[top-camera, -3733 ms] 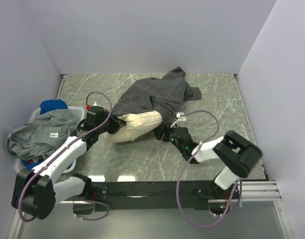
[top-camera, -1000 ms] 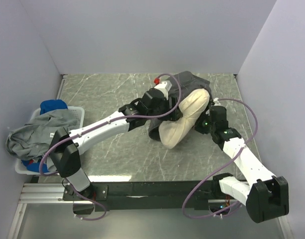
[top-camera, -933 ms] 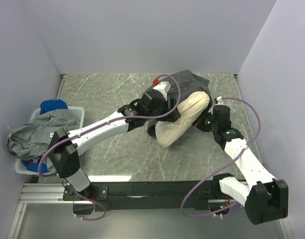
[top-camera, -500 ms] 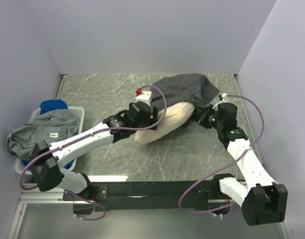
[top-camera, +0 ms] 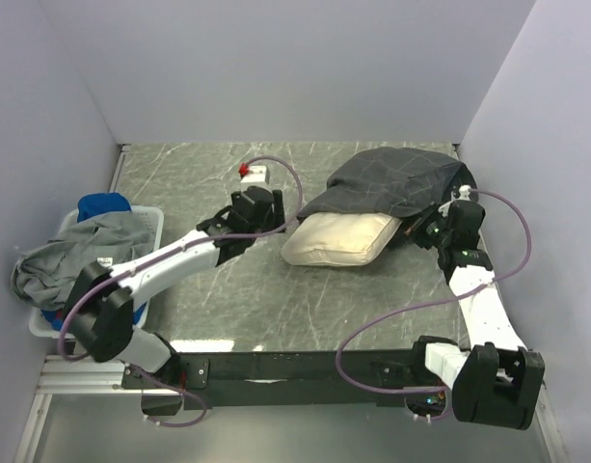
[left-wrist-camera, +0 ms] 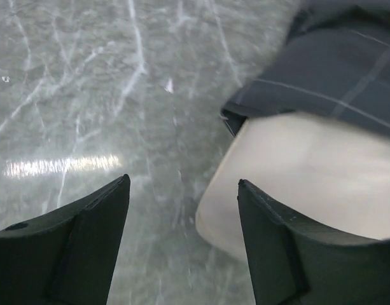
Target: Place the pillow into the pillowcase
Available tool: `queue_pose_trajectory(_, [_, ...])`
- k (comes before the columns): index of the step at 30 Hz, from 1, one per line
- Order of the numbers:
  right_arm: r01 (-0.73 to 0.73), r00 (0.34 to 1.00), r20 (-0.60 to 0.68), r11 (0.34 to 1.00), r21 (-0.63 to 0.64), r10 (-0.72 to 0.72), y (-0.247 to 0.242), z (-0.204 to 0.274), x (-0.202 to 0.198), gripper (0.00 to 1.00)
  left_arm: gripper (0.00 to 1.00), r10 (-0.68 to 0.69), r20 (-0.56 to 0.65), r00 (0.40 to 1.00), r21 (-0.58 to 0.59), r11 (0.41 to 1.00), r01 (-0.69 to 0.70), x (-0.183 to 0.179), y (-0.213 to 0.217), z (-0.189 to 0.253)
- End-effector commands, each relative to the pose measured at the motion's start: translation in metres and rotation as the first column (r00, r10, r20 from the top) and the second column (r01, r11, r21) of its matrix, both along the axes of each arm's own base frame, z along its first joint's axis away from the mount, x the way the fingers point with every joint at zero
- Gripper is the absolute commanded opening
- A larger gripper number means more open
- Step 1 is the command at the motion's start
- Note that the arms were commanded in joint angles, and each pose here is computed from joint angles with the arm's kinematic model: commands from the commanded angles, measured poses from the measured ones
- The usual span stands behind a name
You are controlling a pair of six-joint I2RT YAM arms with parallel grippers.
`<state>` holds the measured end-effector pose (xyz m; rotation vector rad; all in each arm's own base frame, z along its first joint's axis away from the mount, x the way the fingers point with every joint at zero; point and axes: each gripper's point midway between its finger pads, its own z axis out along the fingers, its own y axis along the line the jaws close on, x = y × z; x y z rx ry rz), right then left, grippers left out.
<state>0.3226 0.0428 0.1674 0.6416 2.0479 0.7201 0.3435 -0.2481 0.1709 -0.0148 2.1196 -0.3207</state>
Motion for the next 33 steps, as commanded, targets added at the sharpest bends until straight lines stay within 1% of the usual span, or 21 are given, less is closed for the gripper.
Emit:
queue_pose_trajectory(1, [-0.05, 0.996, 0.079, 0.998, 0.04, 0.047, 0.01, 0.012, 0.012, 0.0, 0.7, -0.032, 0.026, 0.999, -0.068, 0.997, 0.033, 0.036, -0.011, -0.013])
queue_pose_trajectory(4, [-0.053, 0.997, 0.066, 0.998, 0.045, 0.05, 0.012, 0.005, 0.015, 0.0, 0.69, -0.156, 0.049, 0.987, -0.114, 0.98, 0.161, 0.049, -0.052, -0.01])
queue_pose_trajectory(5, [-0.063, 0.996, 0.062, 0.997, 0.052, 0.06, 0.015, 0.003, 0.016, 0.0, 0.68, -0.242, 0.022, 0.97, -0.137, 0.96, 0.243, 0.048, -0.077, -0.019])
queue_pose_trajectory(6, [-0.085, 0.995, 0.048, 0.995, 0.059, 0.082, 0.022, -0.002, 0.015, 0.0, 0.65, -0.274, 0.012, 0.962, -0.141, 0.952, 0.273, 0.047, -0.09, -0.023])
queue_pose_trajectory(7, [-0.099, 0.995, 0.015, 0.993, 0.062, 0.099, 0.028, -0.011, 0.017, 0.0, 0.55, -0.299, -0.021, 0.954, -0.114, 0.949, 0.295, 0.043, -0.099, -0.032])
queue_pose_trajectory(8, [-0.119, 0.993, 0.027, 0.991, 0.055, 0.118, 0.034, -0.011, 0.022, 0.0, 0.48, -0.342, -0.022, 0.939, -0.096, 0.936, 0.339, 0.033, -0.124, -0.035])
queue_pose_trajectory(9, [-0.137, 0.99, 0.024, 0.989, 0.051, 0.136, 0.04, -0.012, 0.025, 0.0, 0.42, -0.341, -0.018, 0.94, -0.068, 0.938, 0.339, 0.026, -0.131, -0.039])
queue_pose_trajectory(10, [-0.173, 0.985, 0.002, 0.984, 0.044, 0.173, 0.052, -0.022, 0.026, 0.0, 0.35, -0.364, -0.022, 0.931, -0.07, 0.93, 0.362, 0.015, -0.141, -0.042])
queue_pose_trajectory(13, [-0.254, 0.967, -0.007, 0.966, 0.051, 0.255, 0.08, -0.036, 0.031, 0.0, 0.28, -0.444, -0.032, 0.896, -0.125, 0.891, 0.437, -0.034, -0.171, -0.053])
queue_pose_trajectory(14, [-0.291, 0.956, -0.008, 0.954, 0.07, 0.293, 0.09, -0.039, 0.029, 0.0, 0.27, -0.482, -0.034, 0.875, -0.131, 0.871, 0.475, -0.059, -0.181, -0.055])
queue_pose_trajectory(16, [-0.375, 0.927, 0.016, 0.92, 0.113, 0.375, 0.112, -0.048, 0.032, 0.0, 0.27, -0.475, -0.015, 0.88, -0.127, 0.874, 0.469, -0.079, -0.188, -0.051])
queue_pose_trajectory(17, [-0.424, 0.905, 0.022, 0.894, 0.142, 0.426, 0.123, -0.051, 0.029, 0.0, 0.27, -0.514, -0.005, 0.858, -0.13, 0.851, 0.509, -0.104, -0.2, -0.047])
queue_pose_trajectory(18, [-0.485, 0.871, 0.015, 0.855, 0.185, 0.491, 0.137, -0.059, 0.028, 0.0, 0.27, -0.528, -0.001, 0.849, -0.132, 0.842, 0.523, -0.114, -0.205, -0.046])
queue_pose_trajectory(20, [-0.531, 0.842, 0.015, 0.826, 0.19, 0.538, 0.154, -0.065, 0.028, 0.0, 0.28, -0.535, 0.014, 0.845, -0.103, 0.84, 0.533, -0.134, -0.219, -0.041])
queue_pose_trajectory(24, [-0.425, 0.895, -0.063, 0.888, 0.176, 0.441, 0.139, -0.091, 0.037, 0.0, 0.29, -0.461, 0.002, 0.887, -0.02, 0.887, 0.461, -0.128, -0.215, -0.036])
queue_pose_trajectory(25, [-0.398, 0.903, -0.099, 0.902, 0.169, 0.418, 0.133, -0.1, 0.036, 0.0, 0.39, -0.427, -0.021, 0.904, 0.012, 0.904, 0.427, -0.126, -0.205, -0.036])
queue_pose_trajectory(27, [-0.363, 0.914, -0.123, 0.916, 0.172, 0.386, 0.121, -0.109, 0.036, 0.0, 0.48, -0.323, 0.043, 0.945, 0.049, 0.946, 0.321, -0.111, -0.182, -0.01])
queue_pose_trajectory(28, [-0.354, 0.918, -0.121, 0.918, 0.18, 0.378, 0.117, -0.11, 0.037, 0.0, 0.6, -0.285, 0.045, 0.958, 0.092, 0.956, 0.28, -0.108, -0.166, -0.006])
queue_pose_trajectory(29, [-0.346, 0.921, -0.122, 0.919, 0.187, 0.371, 0.114, -0.112, 0.037, 0.0, 0.65, -0.223, 0.095, 0.97, 0.102, 0.972, 0.213, -0.101, -0.151, 0.014])
queue_pose_trajectory(31, [-0.334, 0.922, -0.133, 0.921, 0.201, 0.363, 0.109, -0.116, 0.035, 0.0, 0.75, -0.161, 0.127, 0.979, 0.145, 0.979, 0.142, -0.096, -0.128, 0.029])
queue_pose_trajectory(33, [-0.333, 0.922, -0.133, 0.921, 0.201, 0.363, 0.108, -0.117, 0.035, 0.0, 0.8, -0.108, 0.147, 0.983, 0.195, 0.978, 0.079, -0.09, -0.098, 0.043])
